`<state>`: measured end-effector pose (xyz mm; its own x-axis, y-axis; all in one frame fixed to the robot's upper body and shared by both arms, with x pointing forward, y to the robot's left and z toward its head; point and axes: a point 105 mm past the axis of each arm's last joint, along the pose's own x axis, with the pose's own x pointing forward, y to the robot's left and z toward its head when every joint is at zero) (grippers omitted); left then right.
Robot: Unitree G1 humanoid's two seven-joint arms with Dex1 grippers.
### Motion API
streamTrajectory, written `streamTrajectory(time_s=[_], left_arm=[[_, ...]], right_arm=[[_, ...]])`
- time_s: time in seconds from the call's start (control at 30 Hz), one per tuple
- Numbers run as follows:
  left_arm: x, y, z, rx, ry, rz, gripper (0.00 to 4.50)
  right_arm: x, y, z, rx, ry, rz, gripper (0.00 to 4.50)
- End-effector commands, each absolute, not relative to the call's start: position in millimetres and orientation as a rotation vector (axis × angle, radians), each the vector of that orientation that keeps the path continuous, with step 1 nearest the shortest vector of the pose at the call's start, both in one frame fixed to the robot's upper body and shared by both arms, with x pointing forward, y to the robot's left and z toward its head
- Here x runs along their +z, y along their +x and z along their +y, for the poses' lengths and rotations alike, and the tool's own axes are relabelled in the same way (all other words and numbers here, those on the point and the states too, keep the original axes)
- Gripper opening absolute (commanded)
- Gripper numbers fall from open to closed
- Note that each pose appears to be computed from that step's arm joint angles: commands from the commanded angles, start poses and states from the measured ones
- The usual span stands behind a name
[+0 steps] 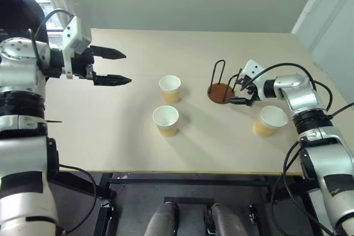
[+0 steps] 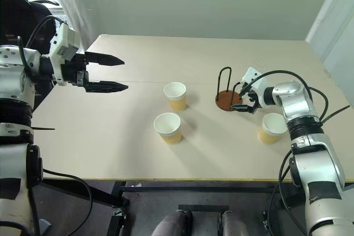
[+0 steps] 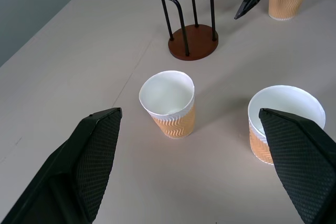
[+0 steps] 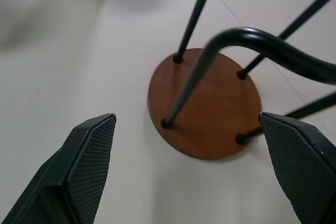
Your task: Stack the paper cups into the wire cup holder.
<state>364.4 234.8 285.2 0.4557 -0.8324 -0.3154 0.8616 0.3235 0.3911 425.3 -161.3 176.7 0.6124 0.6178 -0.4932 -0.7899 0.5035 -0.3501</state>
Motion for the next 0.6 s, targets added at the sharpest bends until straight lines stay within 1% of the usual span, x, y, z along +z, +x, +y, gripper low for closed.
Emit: streamTrajectory(time_s=[0.03, 0.4, 0.43, 0.47, 0.5, 0.6], left_arm=[[301, 357, 238, -1.114, 0.577, 0.010, 4.47], [300, 357, 240, -1.106, 0.569, 0.020, 4.47], [300, 357, 240, -1.104, 0.569, 0.021, 4.50], [300, 357, 241, -1.103, 0.569, 0.022, 4.50], [299, 357, 241, -1.103, 0.569, 0.023, 4.50], [300, 357, 242, -1.097, 0.567, 0.024, 4.50]], right_arm=[[204, 428, -151, 0.864, -0.604, 0.245, 4.44], [206, 439, -135, 0.823, -0.586, 0.224, 4.44], [205, 440, -134, 0.817, -0.581, 0.225, 4.06], [205, 440, -133, 0.814, -0.578, 0.225, 3.87], [205, 440, -132, 0.812, -0.576, 0.225, 3.56], [202, 442, -129, 0.804, -0.575, 0.225, 2.50]])
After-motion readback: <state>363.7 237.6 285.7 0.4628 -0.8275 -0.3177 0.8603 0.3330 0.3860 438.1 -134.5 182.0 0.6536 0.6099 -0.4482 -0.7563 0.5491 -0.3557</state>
